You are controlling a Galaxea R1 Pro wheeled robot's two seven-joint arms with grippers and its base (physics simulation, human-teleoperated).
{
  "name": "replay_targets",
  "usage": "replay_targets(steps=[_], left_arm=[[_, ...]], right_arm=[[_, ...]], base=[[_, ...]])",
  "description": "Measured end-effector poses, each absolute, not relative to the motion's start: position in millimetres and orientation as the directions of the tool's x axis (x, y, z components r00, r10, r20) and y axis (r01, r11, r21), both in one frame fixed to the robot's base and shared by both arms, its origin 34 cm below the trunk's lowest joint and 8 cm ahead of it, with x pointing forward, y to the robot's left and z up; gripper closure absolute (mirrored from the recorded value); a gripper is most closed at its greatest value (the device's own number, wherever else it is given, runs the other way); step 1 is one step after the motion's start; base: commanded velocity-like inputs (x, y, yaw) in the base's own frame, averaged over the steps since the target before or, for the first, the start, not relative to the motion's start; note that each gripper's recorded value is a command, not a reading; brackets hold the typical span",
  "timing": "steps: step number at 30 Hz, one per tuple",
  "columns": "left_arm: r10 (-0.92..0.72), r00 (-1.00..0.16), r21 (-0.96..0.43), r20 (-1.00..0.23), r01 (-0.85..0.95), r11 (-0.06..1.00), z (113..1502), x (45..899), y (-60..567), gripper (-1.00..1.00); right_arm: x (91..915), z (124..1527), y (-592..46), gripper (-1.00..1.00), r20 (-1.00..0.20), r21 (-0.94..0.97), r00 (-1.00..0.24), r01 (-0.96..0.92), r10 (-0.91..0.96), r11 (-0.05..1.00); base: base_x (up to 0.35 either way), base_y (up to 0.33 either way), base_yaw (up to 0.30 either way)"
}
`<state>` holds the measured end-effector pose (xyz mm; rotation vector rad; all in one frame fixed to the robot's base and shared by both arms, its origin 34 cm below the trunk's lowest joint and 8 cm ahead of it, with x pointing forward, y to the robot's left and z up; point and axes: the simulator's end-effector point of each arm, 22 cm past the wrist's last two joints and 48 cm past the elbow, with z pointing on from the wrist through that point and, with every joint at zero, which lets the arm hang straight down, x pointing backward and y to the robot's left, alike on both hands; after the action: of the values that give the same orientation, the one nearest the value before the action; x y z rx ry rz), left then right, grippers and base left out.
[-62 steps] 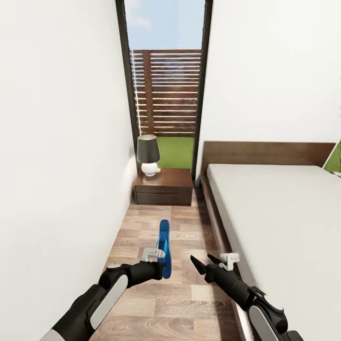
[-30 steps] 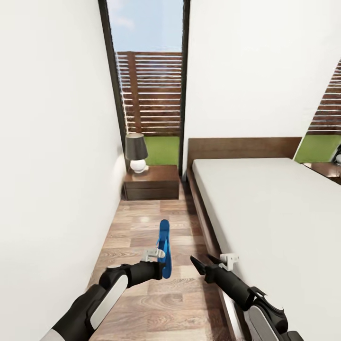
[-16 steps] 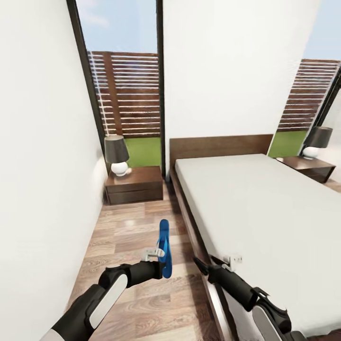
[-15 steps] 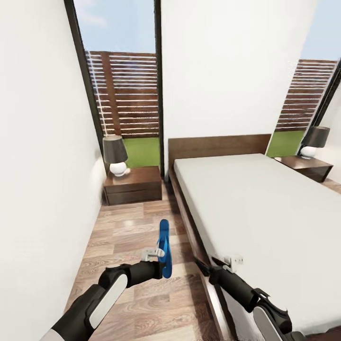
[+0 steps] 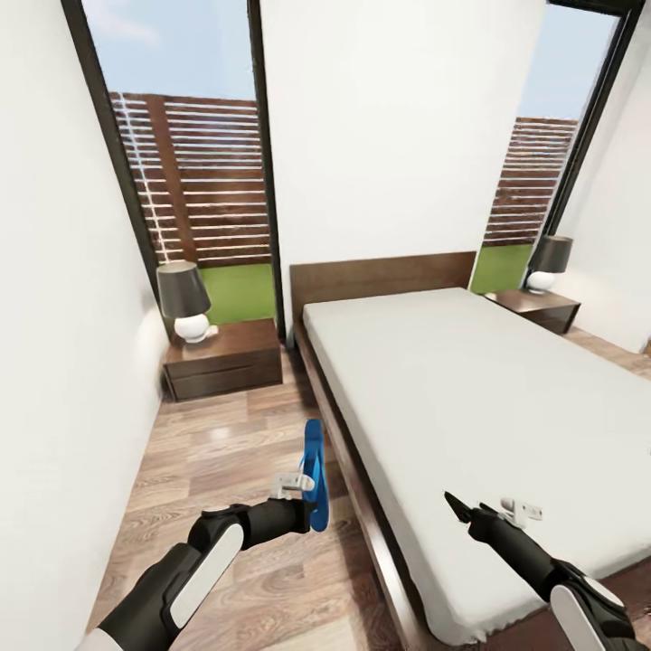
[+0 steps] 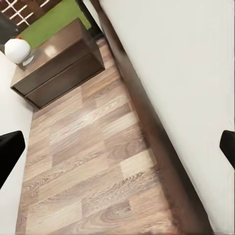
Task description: In the bedroom, move the book from the bed onto either nightstand, and place the two sandals side by side next to the bed.
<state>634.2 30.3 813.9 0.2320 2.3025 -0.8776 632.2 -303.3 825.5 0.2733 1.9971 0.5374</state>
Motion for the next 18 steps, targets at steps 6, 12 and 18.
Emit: replay_targets(steps=[6, 12, 18], left_arm=[[-0.064, -0.77, -0.533, -0.635, 0.376, 0.758, 814.4, 633.8, 28.3, 1.0], [-0.063, -0.77, -0.533, -0.635, 0.377, 0.757, 814.4, 633.6, 27.8, 1.0], [-0.063, -0.77, -0.534, -0.635, 0.378, 0.756, 814.7, 633.5, 27.4, 1.0]], right_arm=[[630.0, 819.5, -304.2, -1.0, -0.775, 0.485, -0.477, -0.027, 0.415, 0.874], [629.6, 818.6, -304.9, -1.0, -0.773, 0.486, -0.478, -0.025, 0.416, 0.874], [629.7, 818.6, -304.3, -1.0, -0.773, 0.487, -0.479, -0.026, 0.417, 0.873]], base=[[0.0, 0.0, -0.178], [0.0, 0.0, -0.16], [0.0, 0.0, -0.158]])
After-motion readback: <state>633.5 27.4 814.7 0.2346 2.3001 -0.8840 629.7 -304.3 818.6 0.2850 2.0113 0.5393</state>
